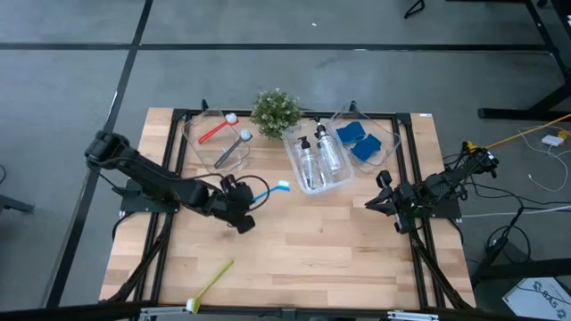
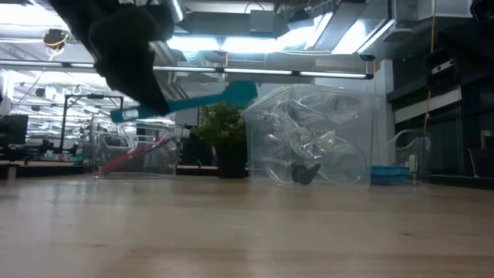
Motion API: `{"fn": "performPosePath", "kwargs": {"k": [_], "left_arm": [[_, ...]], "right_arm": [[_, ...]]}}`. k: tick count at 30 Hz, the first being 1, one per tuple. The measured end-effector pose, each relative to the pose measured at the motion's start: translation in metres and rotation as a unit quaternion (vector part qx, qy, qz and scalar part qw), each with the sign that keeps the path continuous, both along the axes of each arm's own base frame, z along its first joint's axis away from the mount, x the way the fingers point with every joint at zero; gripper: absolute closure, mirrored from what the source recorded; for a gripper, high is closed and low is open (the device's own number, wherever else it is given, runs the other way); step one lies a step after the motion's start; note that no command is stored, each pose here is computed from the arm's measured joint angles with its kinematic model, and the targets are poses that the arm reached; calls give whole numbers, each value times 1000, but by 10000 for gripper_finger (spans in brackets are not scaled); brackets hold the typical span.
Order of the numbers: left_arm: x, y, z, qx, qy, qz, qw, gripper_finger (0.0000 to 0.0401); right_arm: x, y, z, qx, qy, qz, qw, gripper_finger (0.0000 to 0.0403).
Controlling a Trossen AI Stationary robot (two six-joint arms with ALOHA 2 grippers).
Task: Pick & Place Kitchen Sink Supplies
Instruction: Put the blue dish brush into the left transparent bin
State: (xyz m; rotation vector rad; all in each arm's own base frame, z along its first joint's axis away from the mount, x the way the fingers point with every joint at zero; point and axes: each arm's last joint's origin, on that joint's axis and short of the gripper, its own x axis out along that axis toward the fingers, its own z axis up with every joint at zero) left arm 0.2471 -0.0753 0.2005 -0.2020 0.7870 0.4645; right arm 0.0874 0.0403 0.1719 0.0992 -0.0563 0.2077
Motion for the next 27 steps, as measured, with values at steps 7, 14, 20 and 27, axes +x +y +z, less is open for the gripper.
{"fn": "performPosePath", "kwargs": {"k": [7, 14, 20, 27], "left_arm": [[-14, 8, 26, 34, -43, 10, 998, 386], [-25, 20, 48, 86, -86, 37, 992, 384], [-34, 32, 58, 111, -92, 60, 988, 384], [-43, 47, 63, 126, -77, 93, 985, 384]], "right_arm": [[0, 0, 0, 0, 0, 0, 1000, 370], [0, 0, 0, 0, 0, 0, 1000, 370], [0, 0, 0, 0, 0, 0, 1000, 370], [0, 0, 0, 0, 0, 0, 1000, 370]]}}
